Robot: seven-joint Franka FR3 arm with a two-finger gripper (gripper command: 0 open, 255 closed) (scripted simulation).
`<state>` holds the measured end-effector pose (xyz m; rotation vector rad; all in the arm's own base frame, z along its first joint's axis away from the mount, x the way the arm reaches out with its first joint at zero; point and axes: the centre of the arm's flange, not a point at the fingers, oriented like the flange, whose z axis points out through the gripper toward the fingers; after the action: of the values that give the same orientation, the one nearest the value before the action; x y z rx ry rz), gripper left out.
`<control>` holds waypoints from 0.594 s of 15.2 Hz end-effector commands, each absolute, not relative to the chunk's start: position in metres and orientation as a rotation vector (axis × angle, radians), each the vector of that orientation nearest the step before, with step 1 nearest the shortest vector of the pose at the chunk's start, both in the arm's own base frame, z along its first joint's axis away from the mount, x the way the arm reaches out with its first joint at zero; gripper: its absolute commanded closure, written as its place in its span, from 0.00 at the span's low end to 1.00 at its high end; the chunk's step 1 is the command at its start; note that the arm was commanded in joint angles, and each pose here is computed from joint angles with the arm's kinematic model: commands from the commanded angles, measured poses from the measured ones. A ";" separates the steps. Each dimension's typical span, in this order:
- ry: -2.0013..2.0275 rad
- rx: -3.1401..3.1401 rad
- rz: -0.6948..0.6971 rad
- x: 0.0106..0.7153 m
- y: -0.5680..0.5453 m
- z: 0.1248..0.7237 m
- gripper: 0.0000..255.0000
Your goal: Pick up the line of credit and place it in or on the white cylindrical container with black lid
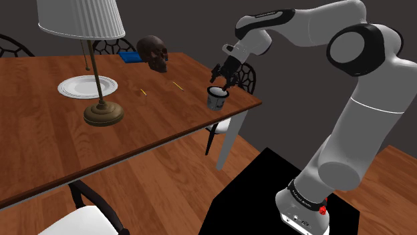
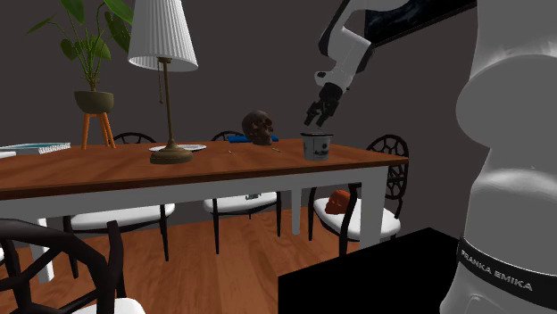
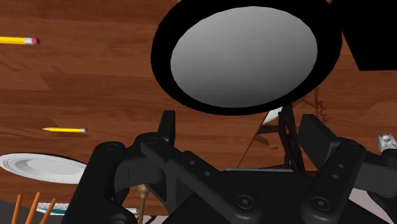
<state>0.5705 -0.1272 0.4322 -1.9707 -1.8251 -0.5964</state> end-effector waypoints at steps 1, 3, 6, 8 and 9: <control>-1.825 -1.970 -0.596 0.569 -0.140 0.451 0.00; -1.825 -1.970 -0.596 0.568 -0.146 0.460 0.00; -1.825 -1.970 -0.596 0.568 -0.146 0.460 0.00; -1.825 -1.970 -0.596 0.568 -0.146 0.460 0.00; -1.825 -1.970 -0.596 0.568 -0.146 0.460 0.00</control>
<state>0.5682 -0.1460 0.4599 -1.9704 -1.8249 -0.5959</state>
